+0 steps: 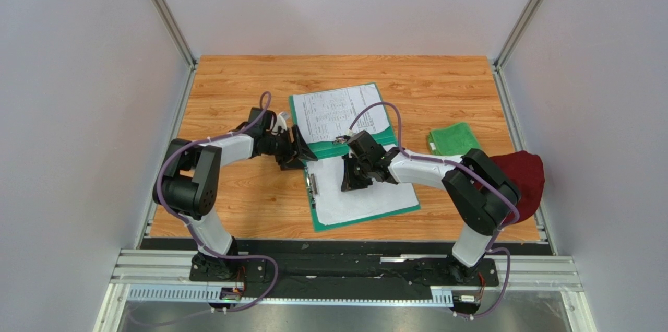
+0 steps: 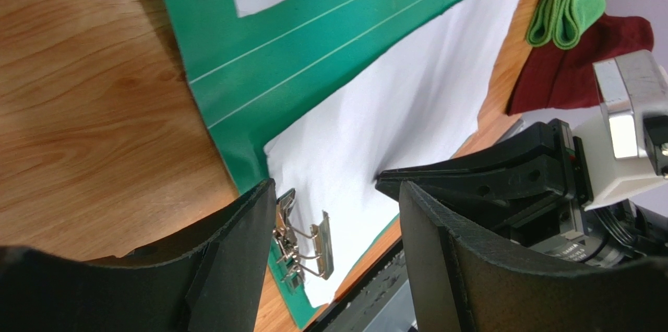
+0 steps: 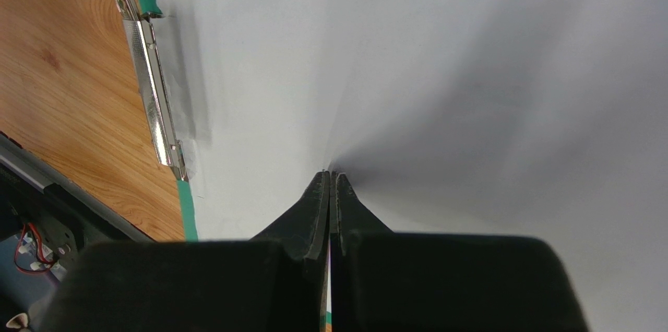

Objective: Put the files into the folder

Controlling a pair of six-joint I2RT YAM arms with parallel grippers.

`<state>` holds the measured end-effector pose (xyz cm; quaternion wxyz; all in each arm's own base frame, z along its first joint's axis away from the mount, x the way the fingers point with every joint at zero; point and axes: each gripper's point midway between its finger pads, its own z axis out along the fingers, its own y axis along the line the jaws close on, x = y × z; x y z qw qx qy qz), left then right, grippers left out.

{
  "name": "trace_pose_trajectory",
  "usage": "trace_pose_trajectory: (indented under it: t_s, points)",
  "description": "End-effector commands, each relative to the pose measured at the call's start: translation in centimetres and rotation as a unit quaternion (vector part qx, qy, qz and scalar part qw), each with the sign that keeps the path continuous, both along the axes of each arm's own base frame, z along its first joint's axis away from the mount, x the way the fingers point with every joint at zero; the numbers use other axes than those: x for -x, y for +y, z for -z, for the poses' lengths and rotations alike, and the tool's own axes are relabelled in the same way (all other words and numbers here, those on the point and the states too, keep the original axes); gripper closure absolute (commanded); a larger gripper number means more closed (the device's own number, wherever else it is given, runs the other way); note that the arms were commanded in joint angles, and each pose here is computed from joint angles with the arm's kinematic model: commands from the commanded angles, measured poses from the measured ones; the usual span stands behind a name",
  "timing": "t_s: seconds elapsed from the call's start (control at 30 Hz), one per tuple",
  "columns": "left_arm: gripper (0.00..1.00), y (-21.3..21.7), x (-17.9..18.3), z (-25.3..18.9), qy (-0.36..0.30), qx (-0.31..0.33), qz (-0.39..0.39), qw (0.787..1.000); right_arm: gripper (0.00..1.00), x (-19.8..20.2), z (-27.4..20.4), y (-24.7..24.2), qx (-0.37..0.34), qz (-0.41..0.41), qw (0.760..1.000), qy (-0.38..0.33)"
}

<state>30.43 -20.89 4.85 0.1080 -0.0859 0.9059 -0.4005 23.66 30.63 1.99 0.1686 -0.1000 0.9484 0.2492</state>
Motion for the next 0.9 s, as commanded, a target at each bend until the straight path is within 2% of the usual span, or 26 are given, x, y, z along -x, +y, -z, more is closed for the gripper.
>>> trace_pose_trajectory:
  t_s: [0.0,0.17,0.6,0.77,0.87]
  points:
    - [0.32,-1.5,-0.4,-1.4,-0.021,0.042,0.016,0.999,1.00,1.1,2.9,-1.9,0.051,0.003,0.999,0.017]
    - [0.32,-2.1,0.5,-1.7,-0.001,0.074,0.018,0.997,1.00,1.1,2.9,-1.8,0.045,0.004,0.999,0.020]
    - [0.32,-2.4,3.6,-5.8,-0.046,0.109,0.019,0.993,1.00,1.5,3.5,-1.2,0.034,0.005,0.999,0.037]
    - [0.29,-3.9,8.1,-7.2,-0.046,0.143,0.055,0.987,1.00,1.4,3.4,-1.1,0.031,0.010,0.999,0.038]
    - [0.27,-2.8,9.9,-7.6,-0.051,0.134,0.049,0.988,1.00,1.3,2.8,-0.7,0.023,0.009,0.999,0.039]
